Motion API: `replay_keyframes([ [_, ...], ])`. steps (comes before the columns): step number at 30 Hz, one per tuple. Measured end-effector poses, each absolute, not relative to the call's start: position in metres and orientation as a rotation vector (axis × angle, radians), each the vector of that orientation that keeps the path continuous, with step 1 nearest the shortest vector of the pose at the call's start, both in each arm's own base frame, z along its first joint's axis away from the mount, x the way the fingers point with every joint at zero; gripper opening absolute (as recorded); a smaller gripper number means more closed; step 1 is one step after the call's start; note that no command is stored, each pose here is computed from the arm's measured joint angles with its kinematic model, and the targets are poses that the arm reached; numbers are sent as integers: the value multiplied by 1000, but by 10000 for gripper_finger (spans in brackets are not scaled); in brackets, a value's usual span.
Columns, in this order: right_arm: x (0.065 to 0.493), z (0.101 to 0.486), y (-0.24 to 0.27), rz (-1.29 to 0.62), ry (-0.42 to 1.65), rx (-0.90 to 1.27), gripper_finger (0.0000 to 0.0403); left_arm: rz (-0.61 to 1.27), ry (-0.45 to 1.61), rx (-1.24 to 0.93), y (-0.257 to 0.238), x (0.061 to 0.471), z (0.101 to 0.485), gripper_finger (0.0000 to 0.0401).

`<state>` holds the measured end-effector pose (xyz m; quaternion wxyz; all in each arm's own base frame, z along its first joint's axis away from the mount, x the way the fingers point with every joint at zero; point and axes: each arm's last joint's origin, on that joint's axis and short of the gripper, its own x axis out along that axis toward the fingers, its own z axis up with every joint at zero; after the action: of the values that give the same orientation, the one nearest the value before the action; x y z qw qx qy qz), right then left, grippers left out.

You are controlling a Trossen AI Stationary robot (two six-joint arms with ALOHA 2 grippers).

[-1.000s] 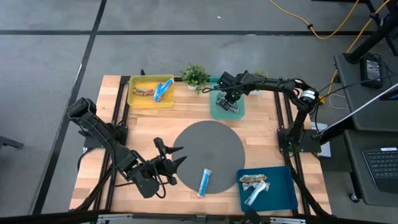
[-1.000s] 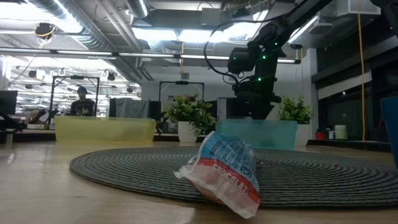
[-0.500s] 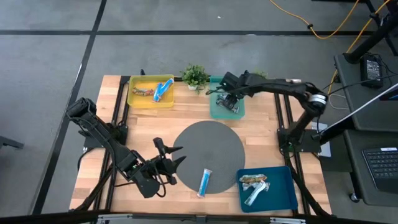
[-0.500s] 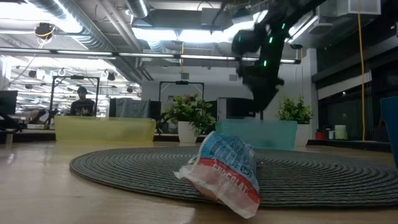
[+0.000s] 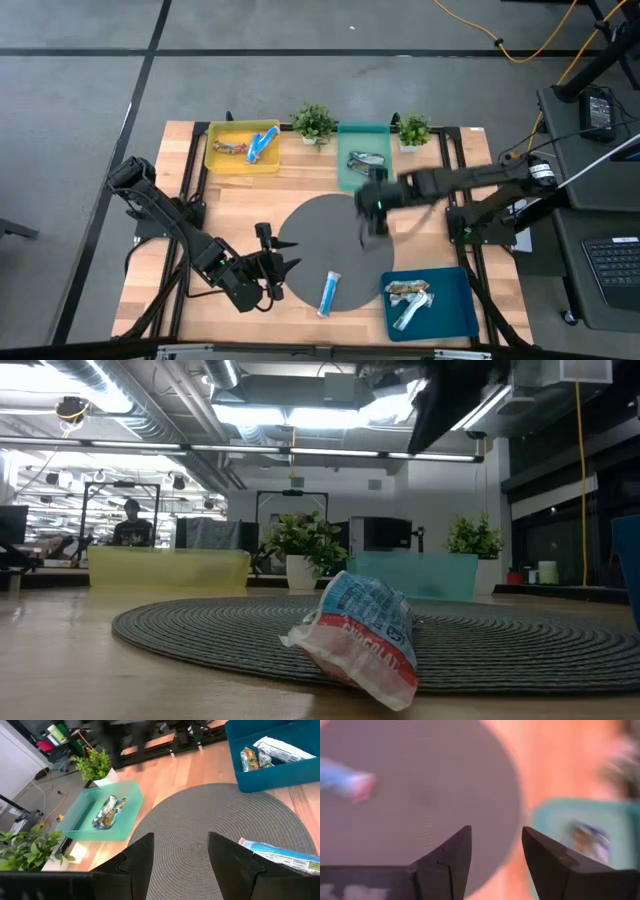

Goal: Pick and place Granola Bars by type
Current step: Put the red granola bar into the yellow bin

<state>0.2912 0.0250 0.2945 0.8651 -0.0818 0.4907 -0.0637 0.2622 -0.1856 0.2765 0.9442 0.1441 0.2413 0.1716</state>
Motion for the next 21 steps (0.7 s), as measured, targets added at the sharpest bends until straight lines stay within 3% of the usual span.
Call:
replay_keyframes([
  [5,290,287,84,105,1006,-308,177,362,486,302,-185,262,277,177],
  [13,297,263,146,317,929,-496,181,369,484,319,-185,262,277,177],
  [21,322,224,170,374,989,-585,250,370,484,321,-185,262,277,177],
])
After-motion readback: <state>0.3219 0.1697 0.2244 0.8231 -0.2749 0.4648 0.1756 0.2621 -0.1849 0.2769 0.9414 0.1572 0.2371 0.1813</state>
